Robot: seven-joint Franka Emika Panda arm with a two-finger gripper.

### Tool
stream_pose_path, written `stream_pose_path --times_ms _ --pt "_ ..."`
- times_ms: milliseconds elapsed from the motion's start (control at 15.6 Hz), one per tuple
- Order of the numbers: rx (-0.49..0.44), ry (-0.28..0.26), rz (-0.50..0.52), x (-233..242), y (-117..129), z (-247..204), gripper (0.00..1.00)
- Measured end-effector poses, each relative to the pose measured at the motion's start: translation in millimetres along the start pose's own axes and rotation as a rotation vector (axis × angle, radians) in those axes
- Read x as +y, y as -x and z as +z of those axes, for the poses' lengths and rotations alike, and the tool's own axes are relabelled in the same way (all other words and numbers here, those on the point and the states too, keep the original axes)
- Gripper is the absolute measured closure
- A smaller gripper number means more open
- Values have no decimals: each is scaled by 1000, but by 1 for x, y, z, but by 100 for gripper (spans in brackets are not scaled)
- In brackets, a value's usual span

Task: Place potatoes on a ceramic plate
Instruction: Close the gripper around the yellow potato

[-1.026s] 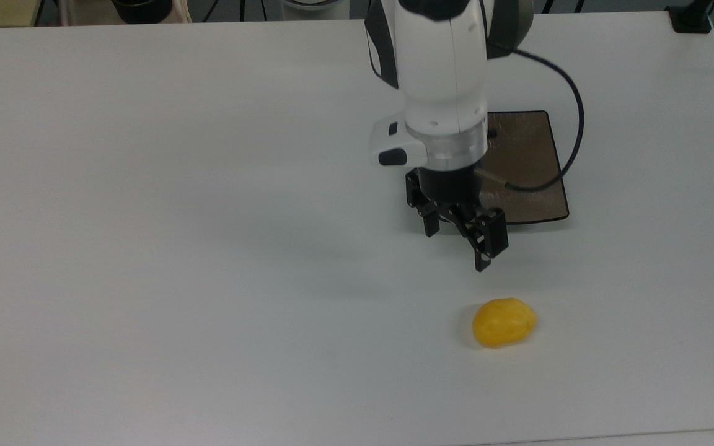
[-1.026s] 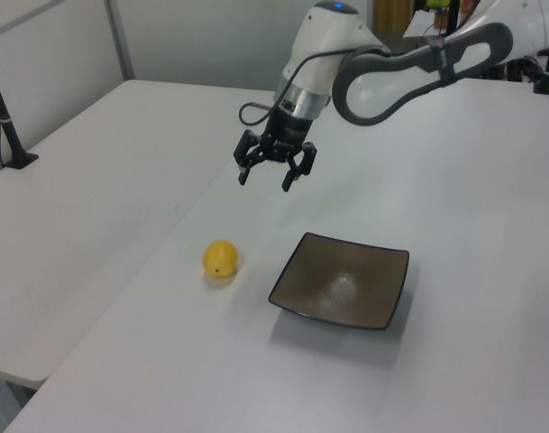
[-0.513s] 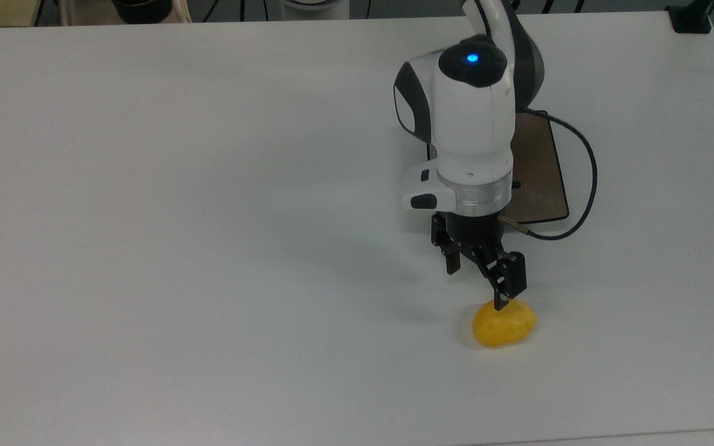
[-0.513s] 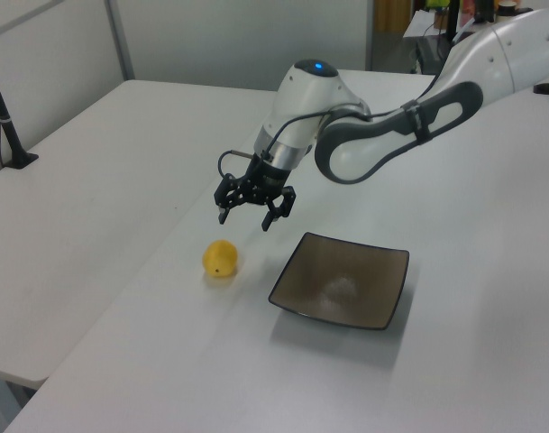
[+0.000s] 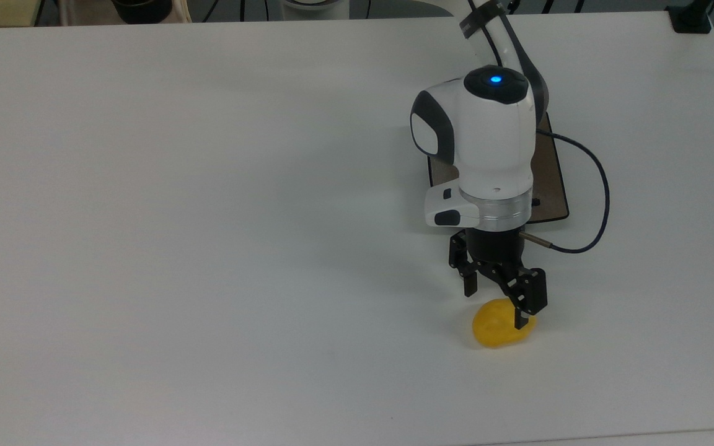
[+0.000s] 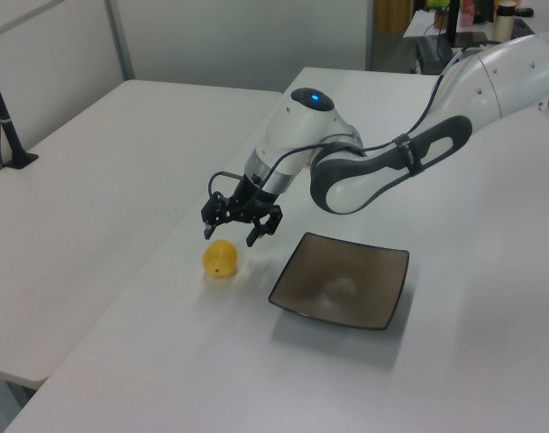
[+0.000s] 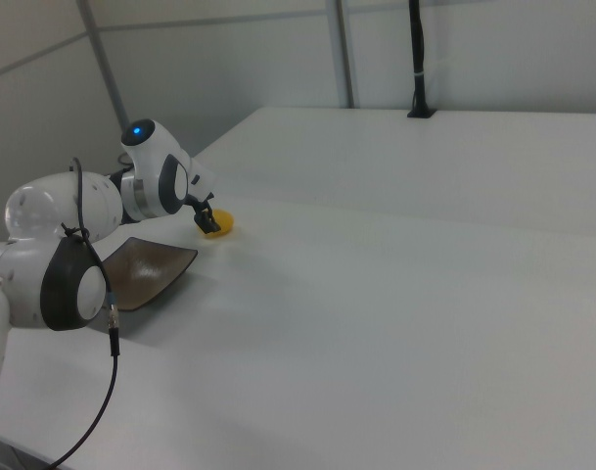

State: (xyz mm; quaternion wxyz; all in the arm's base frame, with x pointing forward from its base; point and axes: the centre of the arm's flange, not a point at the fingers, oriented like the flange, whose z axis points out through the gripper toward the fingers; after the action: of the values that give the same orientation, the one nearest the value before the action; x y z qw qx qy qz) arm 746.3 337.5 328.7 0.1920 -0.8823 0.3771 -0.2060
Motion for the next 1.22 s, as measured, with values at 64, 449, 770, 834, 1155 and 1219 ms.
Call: stream_pose_path --times_ms 64,449,770,834,1155,1219 --pt "7 -15 -6 -2 2 0 0" --pt "26 -50 -29 -2 6 6 0" --pt "34 -62 -60 9 23 30 1" --pt "34 -69 -62 10 24 34 2" --pt "38 -84 -62 10 24 35 28" --pt "38 -84 -62 10 24 35 28"
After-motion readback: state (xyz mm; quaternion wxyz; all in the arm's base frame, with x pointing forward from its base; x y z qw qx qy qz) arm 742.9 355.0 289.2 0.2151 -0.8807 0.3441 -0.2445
